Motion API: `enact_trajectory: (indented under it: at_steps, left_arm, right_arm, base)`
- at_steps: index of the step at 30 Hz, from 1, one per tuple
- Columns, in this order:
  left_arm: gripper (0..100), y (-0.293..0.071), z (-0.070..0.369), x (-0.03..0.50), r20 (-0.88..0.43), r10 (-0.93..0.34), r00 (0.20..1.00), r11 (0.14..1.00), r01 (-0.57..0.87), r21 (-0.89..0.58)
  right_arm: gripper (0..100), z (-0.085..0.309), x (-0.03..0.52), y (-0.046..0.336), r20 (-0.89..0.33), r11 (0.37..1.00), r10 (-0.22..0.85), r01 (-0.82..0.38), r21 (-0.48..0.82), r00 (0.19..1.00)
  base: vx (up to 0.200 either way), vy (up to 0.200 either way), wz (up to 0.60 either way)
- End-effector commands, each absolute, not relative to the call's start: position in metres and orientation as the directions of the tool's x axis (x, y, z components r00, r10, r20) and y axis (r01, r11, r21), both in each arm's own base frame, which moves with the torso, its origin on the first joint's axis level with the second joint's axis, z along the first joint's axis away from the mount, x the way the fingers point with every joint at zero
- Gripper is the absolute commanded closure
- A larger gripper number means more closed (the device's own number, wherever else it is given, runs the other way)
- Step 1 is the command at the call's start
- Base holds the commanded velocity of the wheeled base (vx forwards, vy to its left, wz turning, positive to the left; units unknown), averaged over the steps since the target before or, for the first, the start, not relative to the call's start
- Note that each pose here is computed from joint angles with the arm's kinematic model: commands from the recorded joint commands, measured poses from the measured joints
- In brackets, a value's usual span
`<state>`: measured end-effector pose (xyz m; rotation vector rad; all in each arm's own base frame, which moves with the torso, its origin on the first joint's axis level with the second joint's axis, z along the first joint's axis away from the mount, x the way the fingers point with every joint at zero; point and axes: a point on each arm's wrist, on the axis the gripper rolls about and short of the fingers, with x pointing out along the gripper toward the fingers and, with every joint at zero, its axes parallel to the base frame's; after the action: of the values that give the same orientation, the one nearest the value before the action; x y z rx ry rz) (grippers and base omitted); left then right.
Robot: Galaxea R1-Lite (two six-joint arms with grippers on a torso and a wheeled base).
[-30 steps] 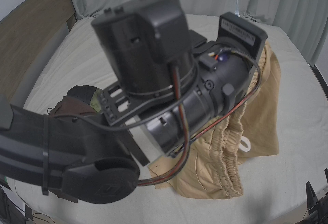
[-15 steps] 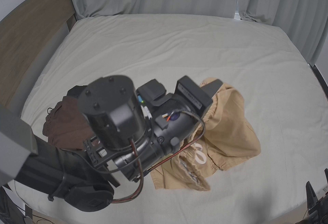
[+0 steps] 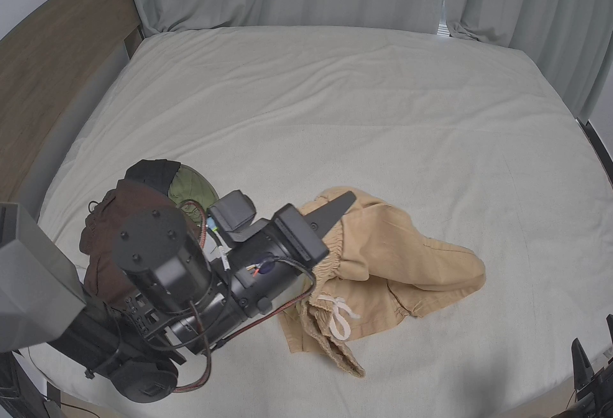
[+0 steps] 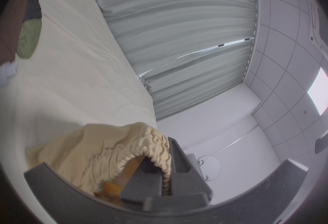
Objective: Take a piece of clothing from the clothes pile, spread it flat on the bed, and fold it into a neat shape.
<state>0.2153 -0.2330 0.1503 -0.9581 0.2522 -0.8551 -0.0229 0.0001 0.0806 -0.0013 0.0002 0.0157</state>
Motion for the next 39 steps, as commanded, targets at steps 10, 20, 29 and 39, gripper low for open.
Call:
enact_trajectory:
  at_steps: [10, 20, 29, 39]
  left_arm:
    - [100, -0.184, 0.125, 0.23, 0.08, -0.657, 0.75, 0.489, 0.504, -0.712]
    - [100, -0.158, 0.12, 0.249, 0.063, -0.581, 0.811, 0.584, 0.469, -0.663]
    - [100, -0.137, 0.112, 0.249, 0.014, -0.559, 0.829, 0.63, 0.436, -0.643]
    - [100, -0.115, 0.095, 0.246, -0.077, -0.558, 0.826, 0.712, 0.43, -0.555]
  right_arm:
    - [0, 0.076, -0.023, 0.0, 0.0, 1.0, 0.017, -0.017, -0.003, 1.0]
    - [0, 0.076, -0.023, 0.0, 0.0, 1.0, 0.017, -0.017, -0.003, 1.0]
    - [0, 0.076, -0.023, 0.0, 0.0, 1.0, 0.017, -0.017, -0.003, 1.0]
    - [0, 0.076, -0.023, 0.0, 0.0, 1.0, 0.017, -0.017, -0.003, 1.0]
  base:
    - [0.0, 0.0, 0.0]
    - [0.0, 0.0, 0.0]
    - [0.0, 0.0, 0.0]
    - [0.0, 0.0, 0.0]
